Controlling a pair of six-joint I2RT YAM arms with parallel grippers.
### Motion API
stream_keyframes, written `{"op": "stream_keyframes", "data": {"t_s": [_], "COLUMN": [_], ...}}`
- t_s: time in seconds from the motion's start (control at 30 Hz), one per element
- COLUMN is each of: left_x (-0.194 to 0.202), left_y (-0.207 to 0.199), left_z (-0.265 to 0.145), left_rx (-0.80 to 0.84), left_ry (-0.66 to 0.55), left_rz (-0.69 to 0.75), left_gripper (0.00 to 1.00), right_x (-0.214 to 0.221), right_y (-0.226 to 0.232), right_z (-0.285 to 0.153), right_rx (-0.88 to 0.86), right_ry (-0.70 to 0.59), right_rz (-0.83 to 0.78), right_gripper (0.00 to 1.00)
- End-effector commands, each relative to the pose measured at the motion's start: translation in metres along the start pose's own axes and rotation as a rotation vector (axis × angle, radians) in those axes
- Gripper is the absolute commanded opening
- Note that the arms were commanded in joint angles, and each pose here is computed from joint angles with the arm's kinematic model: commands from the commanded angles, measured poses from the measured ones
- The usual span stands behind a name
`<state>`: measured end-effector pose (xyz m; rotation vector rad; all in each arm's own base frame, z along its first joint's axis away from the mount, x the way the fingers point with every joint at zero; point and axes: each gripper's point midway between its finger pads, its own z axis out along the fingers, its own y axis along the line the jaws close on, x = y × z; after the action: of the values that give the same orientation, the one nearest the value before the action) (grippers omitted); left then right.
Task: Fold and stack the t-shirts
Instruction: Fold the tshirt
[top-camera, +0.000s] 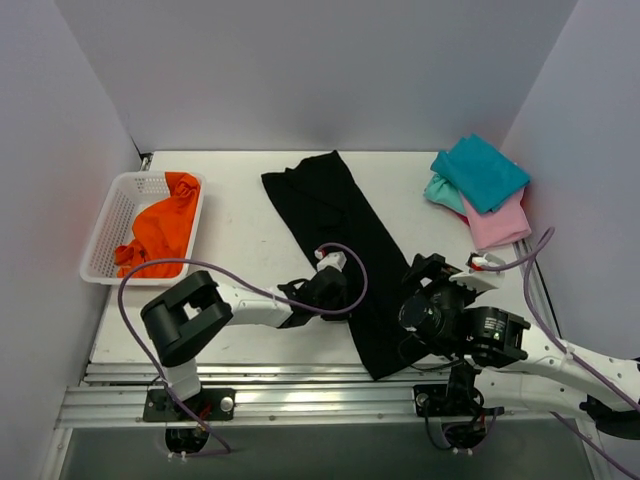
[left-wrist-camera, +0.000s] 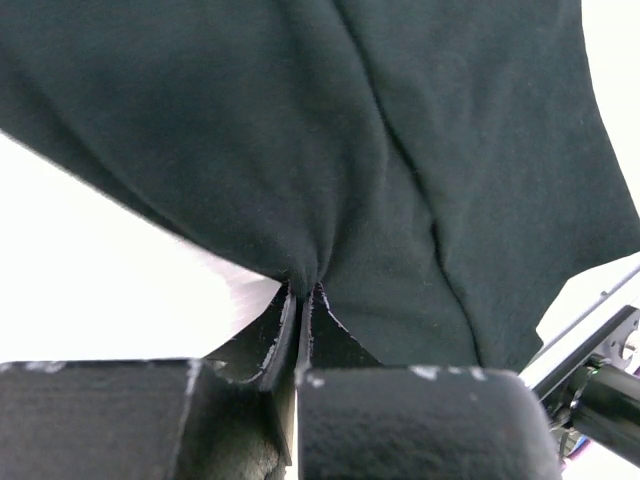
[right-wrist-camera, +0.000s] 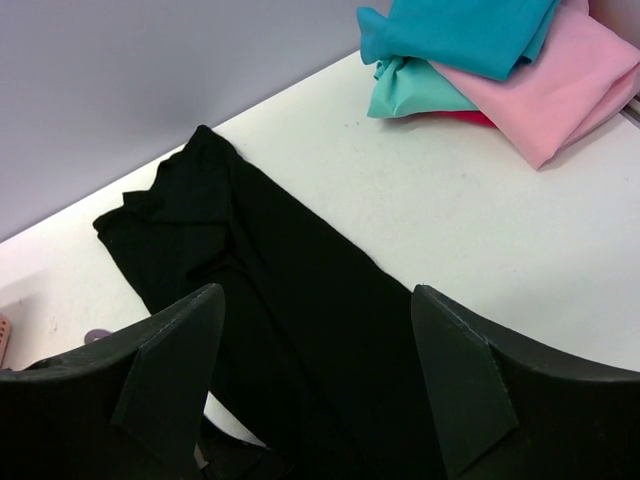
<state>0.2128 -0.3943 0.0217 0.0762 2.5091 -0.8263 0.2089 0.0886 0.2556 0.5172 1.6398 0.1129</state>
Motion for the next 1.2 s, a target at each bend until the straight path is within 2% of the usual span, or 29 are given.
{"op": "stream_keyframes", "data": {"t_s": [0.0, 0.03, 0.07, 0.1, 0.23, 0.27, 0.3, 0.33, 0.37, 0.4, 0.43, 0.6, 0.7, 0.9, 1.0, 1.03, 1.17], "left_x": [0.04, 0.03, 0.022, 0.032, 0.006, 0.004, -0.007, -0.004, -0.006, -0.005, -0.012, -0.028, -0.032, 0.014, 0.042, 0.049, 0.081], "left_y": [0.113, 0.114, 0.131, 0.156, 0.186, 0.194, 0.187, 0.186, 0.185, 0.187, 0.184, 0.172, 0.158, 0.148, 0.148, 0.146, 0.137], "left_z": [-0.026, -0.04, -0.049, -0.064, -0.112, -0.121, -0.124, -0.124, -0.125, -0.129, -0.131, -0.155, -0.181, -0.2, -0.202, -0.202, -0.193], "left_rx": [-0.328, -0.324, -0.361, -0.421, -0.496, -0.526, -0.489, -0.465, -0.458, -0.477, -0.486, -0.482, -0.453, -0.366, -0.356, -0.345, -0.283], "left_ry": [0.114, 0.081, 0.061, 0.078, -0.047, -0.062, -0.107, -0.098, -0.105, -0.1, -0.118, -0.209, -0.255, -0.099, -0.031, -0.013, 0.055], "left_rz": [0.027, 0.013, -0.02, -0.033, -0.101, -0.114, -0.133, -0.131, -0.129, -0.132, -0.133, -0.107, -0.086, -0.097, -0.093, -0.112, -0.13], "left_gripper": [0.02, 0.02, 0.02, 0.02, 0.03, 0.09, 0.18, 0.47, 0.69, 0.86, 0.97, 0.94, 0.94, 0.94, 0.94, 0.94, 0.94], "right_x": [-0.013, -0.013, -0.01, -0.008, 0.007, 0.017, 0.021, 0.024, 0.03, 0.033, 0.035, 0.047, 0.07, 0.157, 0.199, 0.207, 0.242], "right_y": [-0.005, -0.004, -0.003, -0.001, 0.013, 0.016, 0.02, 0.025, 0.028, 0.03, 0.031, 0.026, 0.023, 0.019, 0.005, 0.004, -0.006], "right_z": [0.0, 0.001, 0.001, 0.0, 0.001, 0.001, 0.002, 0.002, 0.003, 0.002, 0.002, -0.001, -0.012, -0.059, -0.086, -0.093, -0.12], "right_rx": [0.016, 0.015, 0.01, 0.006, -0.027, -0.036, -0.044, -0.052, -0.052, -0.055, -0.054, -0.049, -0.101, -0.254, -0.287, -0.275, -0.273], "right_ry": [-0.053, -0.051, -0.041, -0.034, 0.001, 0.021, 0.029, 0.034, 0.044, 0.054, 0.061, 0.121, 0.25, 0.62, 0.727, 0.751, 0.797], "right_rz": [-0.009, -0.003, -0.007, -0.012, -0.009, -0.029, -0.031, -0.026, -0.045, -0.048, -0.06, -0.102, -0.123, -0.097, -0.136, -0.106, -0.188], "right_gripper": [0.71, 0.71, 0.71, 0.71, 0.71, 0.71, 0.71, 0.71, 0.71, 0.72, 0.73, 0.75, 0.76, 0.76, 0.75, 0.76, 0.77]}}
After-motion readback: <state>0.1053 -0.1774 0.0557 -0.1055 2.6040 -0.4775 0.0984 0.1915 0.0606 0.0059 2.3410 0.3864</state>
